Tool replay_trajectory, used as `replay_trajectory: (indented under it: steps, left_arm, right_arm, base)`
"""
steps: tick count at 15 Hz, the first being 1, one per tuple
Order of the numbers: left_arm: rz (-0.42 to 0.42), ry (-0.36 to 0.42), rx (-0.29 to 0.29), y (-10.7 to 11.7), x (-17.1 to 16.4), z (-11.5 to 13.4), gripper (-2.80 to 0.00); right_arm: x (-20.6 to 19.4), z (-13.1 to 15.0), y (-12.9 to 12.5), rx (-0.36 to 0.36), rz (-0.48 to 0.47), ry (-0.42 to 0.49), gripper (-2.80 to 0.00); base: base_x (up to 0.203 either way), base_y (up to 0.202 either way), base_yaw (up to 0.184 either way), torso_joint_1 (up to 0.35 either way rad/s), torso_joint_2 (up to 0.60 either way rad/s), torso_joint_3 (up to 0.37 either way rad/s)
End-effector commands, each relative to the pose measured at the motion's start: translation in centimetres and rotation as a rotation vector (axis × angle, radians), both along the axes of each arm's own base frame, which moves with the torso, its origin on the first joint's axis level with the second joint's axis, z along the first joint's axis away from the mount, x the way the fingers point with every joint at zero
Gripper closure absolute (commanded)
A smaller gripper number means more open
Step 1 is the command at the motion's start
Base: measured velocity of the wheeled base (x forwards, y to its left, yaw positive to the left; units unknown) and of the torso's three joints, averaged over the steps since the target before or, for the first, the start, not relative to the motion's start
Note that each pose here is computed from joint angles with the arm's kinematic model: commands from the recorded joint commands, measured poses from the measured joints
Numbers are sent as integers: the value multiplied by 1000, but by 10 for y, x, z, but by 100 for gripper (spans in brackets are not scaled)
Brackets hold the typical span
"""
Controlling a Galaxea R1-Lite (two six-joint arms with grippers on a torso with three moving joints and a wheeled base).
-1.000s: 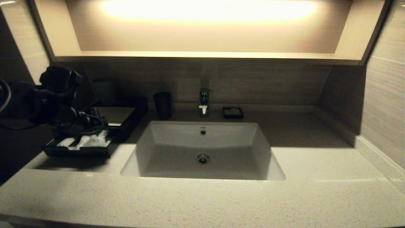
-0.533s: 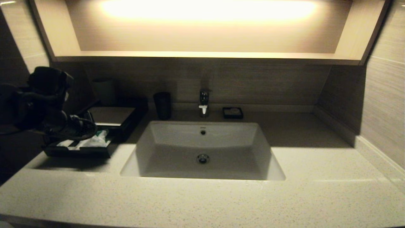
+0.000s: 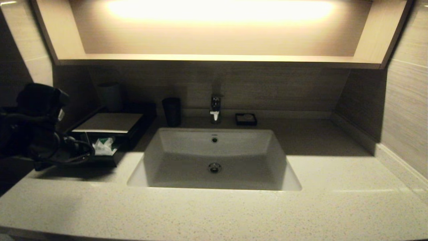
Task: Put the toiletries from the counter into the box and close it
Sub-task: Close the drawer
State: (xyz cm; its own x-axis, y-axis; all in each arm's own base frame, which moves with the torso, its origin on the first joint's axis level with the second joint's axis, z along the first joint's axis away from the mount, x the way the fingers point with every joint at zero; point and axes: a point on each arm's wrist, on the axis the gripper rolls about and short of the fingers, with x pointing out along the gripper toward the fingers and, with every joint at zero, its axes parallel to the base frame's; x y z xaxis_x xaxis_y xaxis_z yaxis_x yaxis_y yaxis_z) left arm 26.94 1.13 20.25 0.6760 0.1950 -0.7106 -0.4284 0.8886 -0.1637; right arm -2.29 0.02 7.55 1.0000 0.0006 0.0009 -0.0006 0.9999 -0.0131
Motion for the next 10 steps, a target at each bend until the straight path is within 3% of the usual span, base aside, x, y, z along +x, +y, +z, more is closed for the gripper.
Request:
replay_trajectory:
  steps: [1,10]
  left_arm:
    - [4,-37,-2,0,-13,10,0]
    - [11,20,1,3,-19,-4,0]
  right_arm:
    - [0,0,0,-1,1,2,0]
    - [0,0,0,-1,1,1,0]
  base:
    - [0,0,0,0,0,0]
    - [0,0,0,0,0,0]
